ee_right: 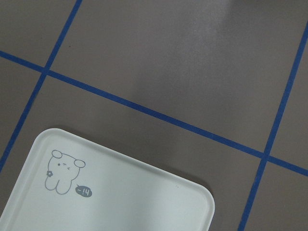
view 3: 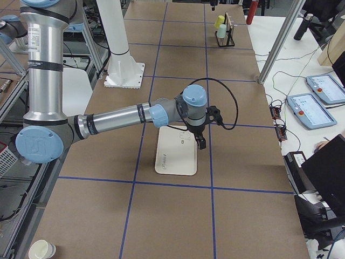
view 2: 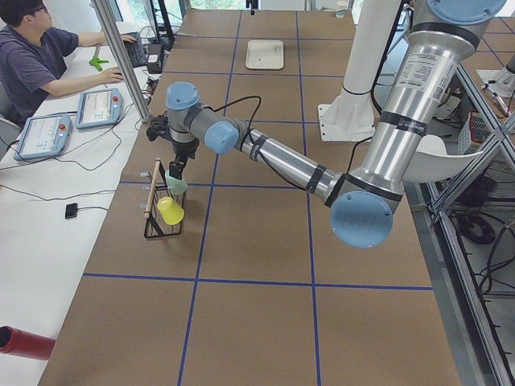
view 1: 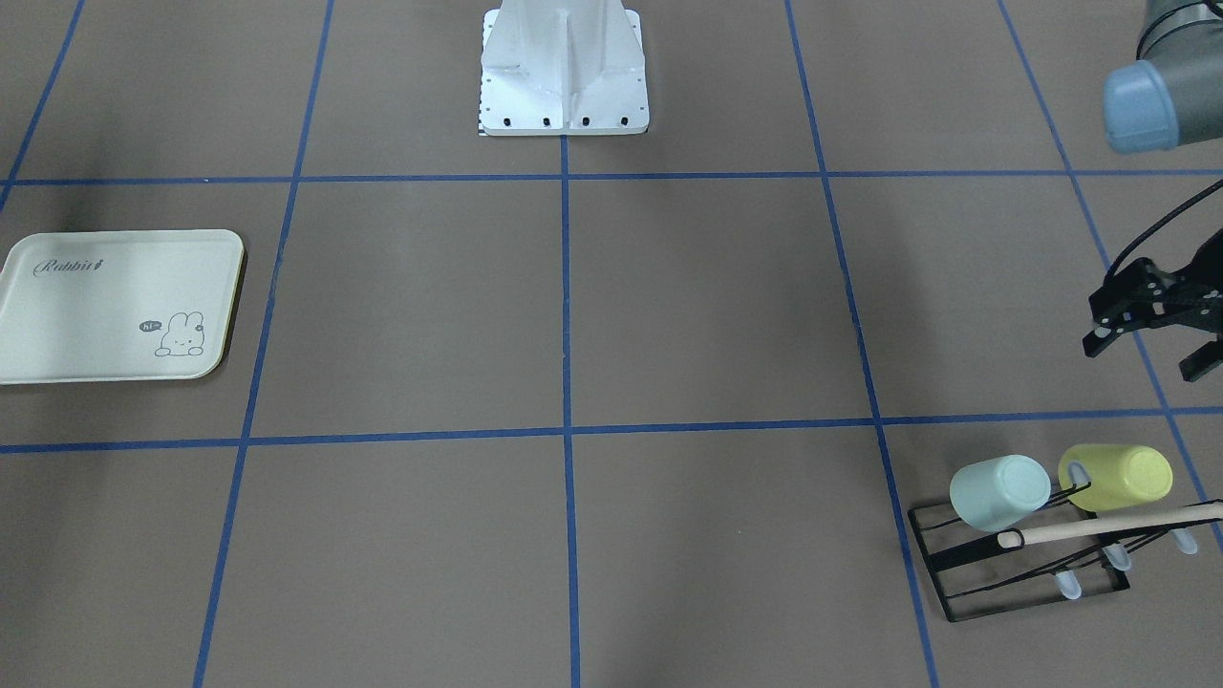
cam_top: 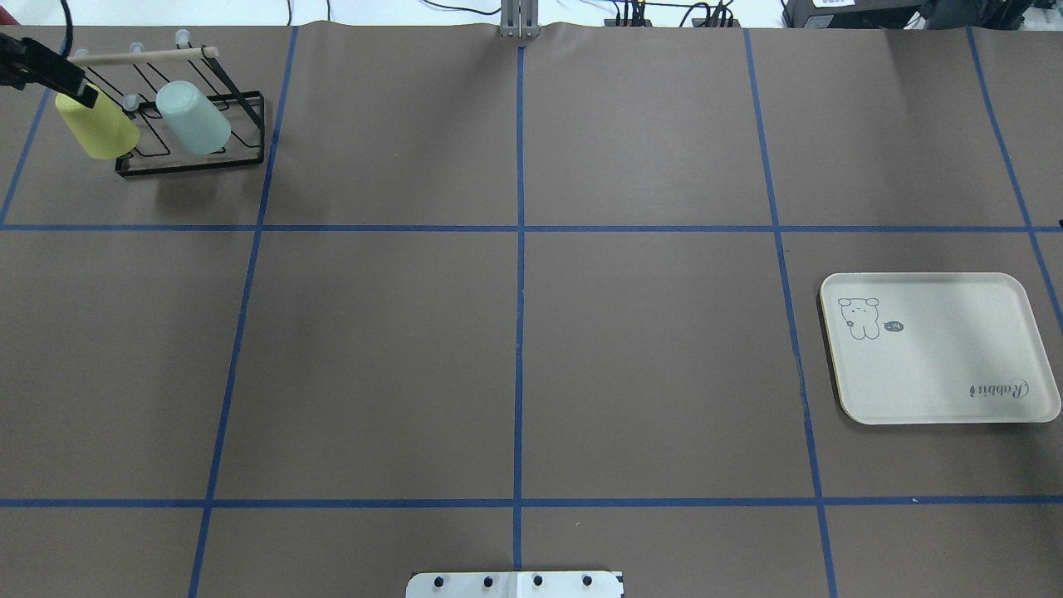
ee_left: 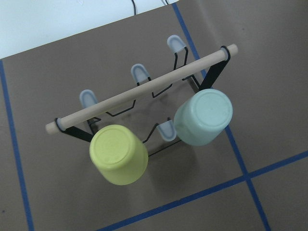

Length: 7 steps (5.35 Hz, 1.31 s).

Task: Left arm grabs green cup and hands to right arm on tray

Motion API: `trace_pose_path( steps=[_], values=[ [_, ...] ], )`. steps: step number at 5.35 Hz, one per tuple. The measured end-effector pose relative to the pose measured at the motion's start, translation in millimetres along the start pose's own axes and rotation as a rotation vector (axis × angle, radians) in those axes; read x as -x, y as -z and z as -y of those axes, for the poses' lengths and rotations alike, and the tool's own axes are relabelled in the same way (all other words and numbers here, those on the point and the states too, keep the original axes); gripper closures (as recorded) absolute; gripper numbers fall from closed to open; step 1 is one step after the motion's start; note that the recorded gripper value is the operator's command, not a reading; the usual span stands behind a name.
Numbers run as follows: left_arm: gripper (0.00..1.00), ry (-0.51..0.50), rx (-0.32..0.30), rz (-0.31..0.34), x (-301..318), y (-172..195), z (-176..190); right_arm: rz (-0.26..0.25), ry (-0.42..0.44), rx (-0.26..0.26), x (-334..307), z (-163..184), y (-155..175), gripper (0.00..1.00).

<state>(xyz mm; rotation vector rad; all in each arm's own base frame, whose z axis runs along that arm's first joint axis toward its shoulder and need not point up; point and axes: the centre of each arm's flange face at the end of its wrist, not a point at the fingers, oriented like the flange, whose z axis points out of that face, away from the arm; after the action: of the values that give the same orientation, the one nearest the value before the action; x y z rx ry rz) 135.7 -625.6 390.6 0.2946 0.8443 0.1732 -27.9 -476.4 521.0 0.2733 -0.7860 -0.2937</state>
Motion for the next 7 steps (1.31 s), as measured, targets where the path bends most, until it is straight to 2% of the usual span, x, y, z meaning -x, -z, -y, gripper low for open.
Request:
trace_pose_path(
  steps=[2, 4, 6, 7],
  values=[
    [0.00, 0.050, 0.047, 0.000, -30.8, -36.7, 33.7, 0.003, 0.002, 0.002, 1.4, 0.0, -0.9, 0.00],
    [0.00, 0.053, 0.055, 0.070, -52.5, -77.3, 42.9, 0.005, 0.003, 0.001, 2.1, 0.4, -0.8, 0.00],
    [0.00, 0.043, 0.052, 0.089, -40.2, -117.1, 56.0, 0.006, 0.003, 0.002, 2.0, 0.5, -1.0, 0.00],
    [0.07, 0.039, 0.047, 0.096, -34.8, -129.3, 63.2, 0.005, 0.003, 0.002, 1.9, 0.5, -1.0, 0.00]
  ],
)
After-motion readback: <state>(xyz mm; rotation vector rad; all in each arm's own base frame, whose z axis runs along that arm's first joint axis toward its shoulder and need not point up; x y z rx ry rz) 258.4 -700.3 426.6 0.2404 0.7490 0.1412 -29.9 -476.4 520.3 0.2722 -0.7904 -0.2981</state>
